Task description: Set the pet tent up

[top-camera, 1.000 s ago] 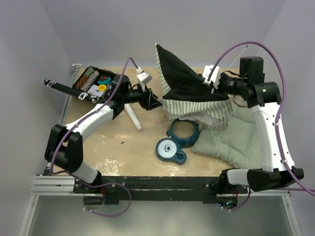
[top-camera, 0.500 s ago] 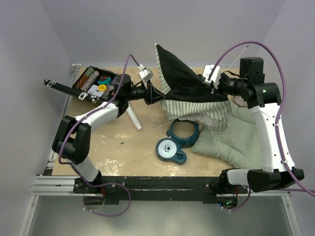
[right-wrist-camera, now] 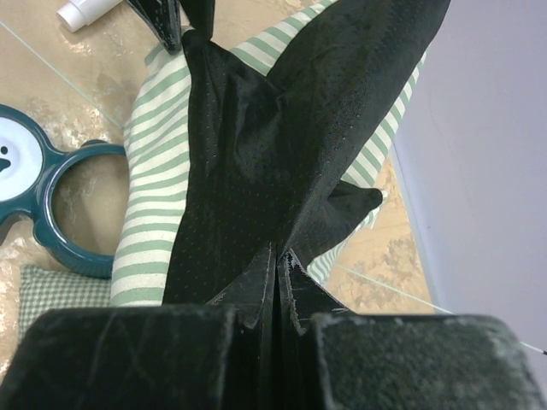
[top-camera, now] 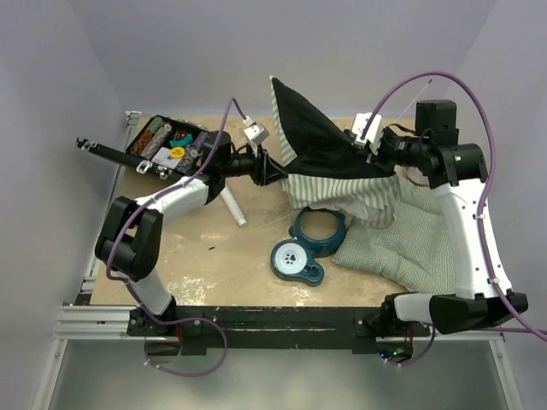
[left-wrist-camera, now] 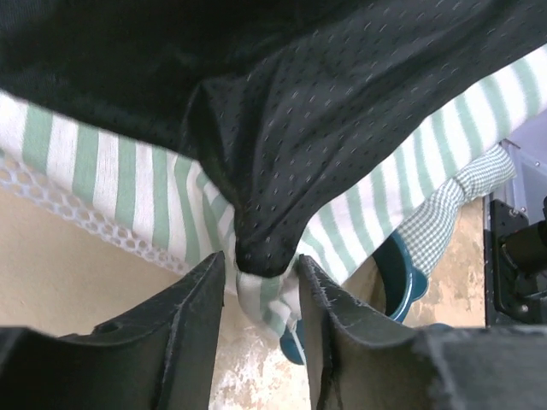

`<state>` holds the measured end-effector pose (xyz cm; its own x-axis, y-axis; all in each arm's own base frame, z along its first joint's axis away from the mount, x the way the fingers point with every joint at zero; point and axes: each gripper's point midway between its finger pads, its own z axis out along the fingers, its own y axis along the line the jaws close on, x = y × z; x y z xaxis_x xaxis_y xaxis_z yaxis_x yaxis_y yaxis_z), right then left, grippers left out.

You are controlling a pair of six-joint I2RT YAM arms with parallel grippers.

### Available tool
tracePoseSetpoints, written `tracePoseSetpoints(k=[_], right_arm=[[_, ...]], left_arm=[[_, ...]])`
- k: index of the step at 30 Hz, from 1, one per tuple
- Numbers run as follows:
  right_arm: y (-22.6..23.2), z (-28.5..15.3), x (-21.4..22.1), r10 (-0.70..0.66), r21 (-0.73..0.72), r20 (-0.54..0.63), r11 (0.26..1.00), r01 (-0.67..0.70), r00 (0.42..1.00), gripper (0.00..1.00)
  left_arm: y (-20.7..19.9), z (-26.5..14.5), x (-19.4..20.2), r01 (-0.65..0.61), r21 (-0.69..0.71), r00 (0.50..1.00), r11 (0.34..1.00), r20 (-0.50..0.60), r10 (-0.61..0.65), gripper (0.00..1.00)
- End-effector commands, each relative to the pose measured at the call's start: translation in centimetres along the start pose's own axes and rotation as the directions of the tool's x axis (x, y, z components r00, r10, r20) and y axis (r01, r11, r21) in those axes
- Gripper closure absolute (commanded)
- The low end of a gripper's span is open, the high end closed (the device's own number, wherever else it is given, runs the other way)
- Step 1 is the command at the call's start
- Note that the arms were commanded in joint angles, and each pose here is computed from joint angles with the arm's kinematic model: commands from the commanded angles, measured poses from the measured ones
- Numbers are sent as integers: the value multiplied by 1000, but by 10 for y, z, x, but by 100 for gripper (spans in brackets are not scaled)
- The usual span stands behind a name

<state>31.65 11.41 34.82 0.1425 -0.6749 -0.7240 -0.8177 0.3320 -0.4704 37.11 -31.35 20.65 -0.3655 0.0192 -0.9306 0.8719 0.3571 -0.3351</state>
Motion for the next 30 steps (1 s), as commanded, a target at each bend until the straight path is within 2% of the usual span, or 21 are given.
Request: tracePoseSetpoints(k=[1,3,5,6,7,10,12,13,14,16,17,18,19,21,24,30], right_arm=[[-4,-2,-13,-12,19,51,1000,11,999,100],[-4,-1,-11,-10,19,46,1000,9,999,100],[-3,0,-9,2,18,42,1000,-3,999,100],[-3,2,-7,15,22,38,1000,-16,999,100],[-4,4,-3,33,28,28,999,-34,999,100],[-10,10,11,106,58,-27,993,-104,994,93],[-21,12,14,156,89,-46,984,-151,987,81],[-25,10,7,165,88,-33,983,-162,986,69],[-29,6,-7,158,78,6,984,-158,987,58],[-34,-3,-48,147,43,134,987,-154,980,35],[-38,-10,-66,122,42,188,990,-132,975,28],[-38,-18,-87,90,28,255,995,-100,963,14],[-38,-24,-107,66,24,310,997,-78,948,10],[-34,-27,-139,-3,23,385,1000,-7,923,8],[-3,-9,-167,-66,-48,435,994,97,898,7],[36,39,-166,-181,-117,456,958,261,871,7]], left_arm=[[1,8,3,-33,32,999,999,-16,33,63],[-7,6,2,-38,70,999,997,-21,40,68],[-15,1,-4,-58,89,998,994,-7,59,84],[-21,-2,-10,-76,97,997,992,12,75,96],[-29,-7,-21,-99,101,995,990,43,95,100],[-49,-22,-52,-176,100,982,979,90,168,100],[-60,-34,-64,-244,86,968,966,83,237,100],[-64,-41,-68,-279,78,959,957,72,274,100],[-67,-45,-72,-331,73,943,941,61,328,100],[-71,-52,-72,-359,81,933,930,6,360,100],[-73,-55,-74,-382,88,923,920,-8,384,100],[-76,-57,-79,-402,94,914,911,-16,405,100],[-77,-60,-84,-425,92,903,900,-22,429,100],[-80,-64,-91,-458,92,886,884,-30,462,100],[-86,-67,-100,-484,103,872,869,-28,489,100],[-99,-76,-107,-523,119,850,844,-4,527,100]])
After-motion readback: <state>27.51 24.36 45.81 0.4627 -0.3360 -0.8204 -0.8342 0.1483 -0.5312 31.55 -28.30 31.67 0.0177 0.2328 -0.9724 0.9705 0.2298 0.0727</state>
